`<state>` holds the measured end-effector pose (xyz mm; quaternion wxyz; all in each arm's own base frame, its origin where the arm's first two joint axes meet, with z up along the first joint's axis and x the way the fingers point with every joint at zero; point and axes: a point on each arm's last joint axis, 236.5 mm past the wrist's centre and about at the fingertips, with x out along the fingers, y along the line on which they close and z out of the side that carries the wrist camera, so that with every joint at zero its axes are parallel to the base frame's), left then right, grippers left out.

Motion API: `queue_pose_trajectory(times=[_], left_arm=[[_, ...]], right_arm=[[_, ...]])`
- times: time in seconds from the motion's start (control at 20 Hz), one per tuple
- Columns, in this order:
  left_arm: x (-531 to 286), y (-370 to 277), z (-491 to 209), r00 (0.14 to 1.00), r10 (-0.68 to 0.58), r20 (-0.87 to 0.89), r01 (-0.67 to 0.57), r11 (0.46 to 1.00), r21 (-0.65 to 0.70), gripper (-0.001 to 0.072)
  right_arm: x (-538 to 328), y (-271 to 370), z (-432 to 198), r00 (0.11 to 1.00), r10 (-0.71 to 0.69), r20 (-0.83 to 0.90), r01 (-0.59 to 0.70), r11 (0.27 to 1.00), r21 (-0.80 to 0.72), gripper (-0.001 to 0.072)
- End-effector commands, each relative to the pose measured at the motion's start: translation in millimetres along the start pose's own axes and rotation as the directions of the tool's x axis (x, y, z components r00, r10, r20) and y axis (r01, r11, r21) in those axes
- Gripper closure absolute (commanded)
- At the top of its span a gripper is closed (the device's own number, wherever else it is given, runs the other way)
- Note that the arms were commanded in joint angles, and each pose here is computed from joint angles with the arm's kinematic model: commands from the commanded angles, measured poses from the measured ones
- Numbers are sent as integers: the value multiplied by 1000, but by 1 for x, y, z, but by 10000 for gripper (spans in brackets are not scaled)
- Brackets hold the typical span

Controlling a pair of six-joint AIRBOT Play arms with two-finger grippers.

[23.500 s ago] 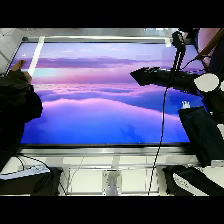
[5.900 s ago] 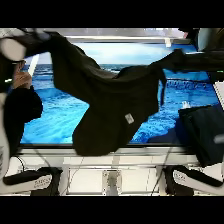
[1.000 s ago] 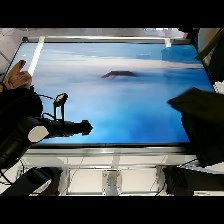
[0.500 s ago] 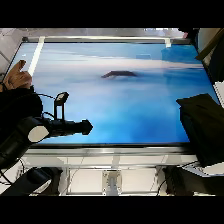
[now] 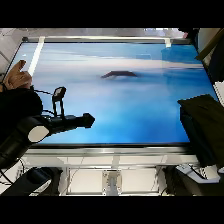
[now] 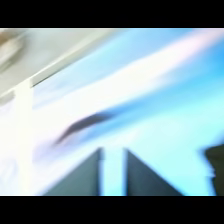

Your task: Fold the clothes and pants, and hang the long-sleeved shirts on hangers.

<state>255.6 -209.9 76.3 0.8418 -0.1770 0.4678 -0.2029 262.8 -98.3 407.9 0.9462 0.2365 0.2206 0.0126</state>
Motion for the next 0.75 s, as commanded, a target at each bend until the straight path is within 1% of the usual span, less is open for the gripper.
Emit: queue_pose_trajectory(times=[0.0,0.2,0.35,0.7], left_arm=[[-3,-15,32,989,-62,135,62,998,5,2],[-4,-16,39,984,-70,163,69,998,11,2],[-4,-16,39,984,-70,162,69,998,10,2],[-4,-17,38,984,-70,162,70,998,7,2]], right_arm=[[17,87,-43,957,225,-181,-260,945,-201,620],[38,86,-70,946,132,-295,-215,940,-266,620],[38,94,-74,940,148,-307,-233,937,-261,619],[38,93,-74,940,148,-308,-233,937,-260,620]])
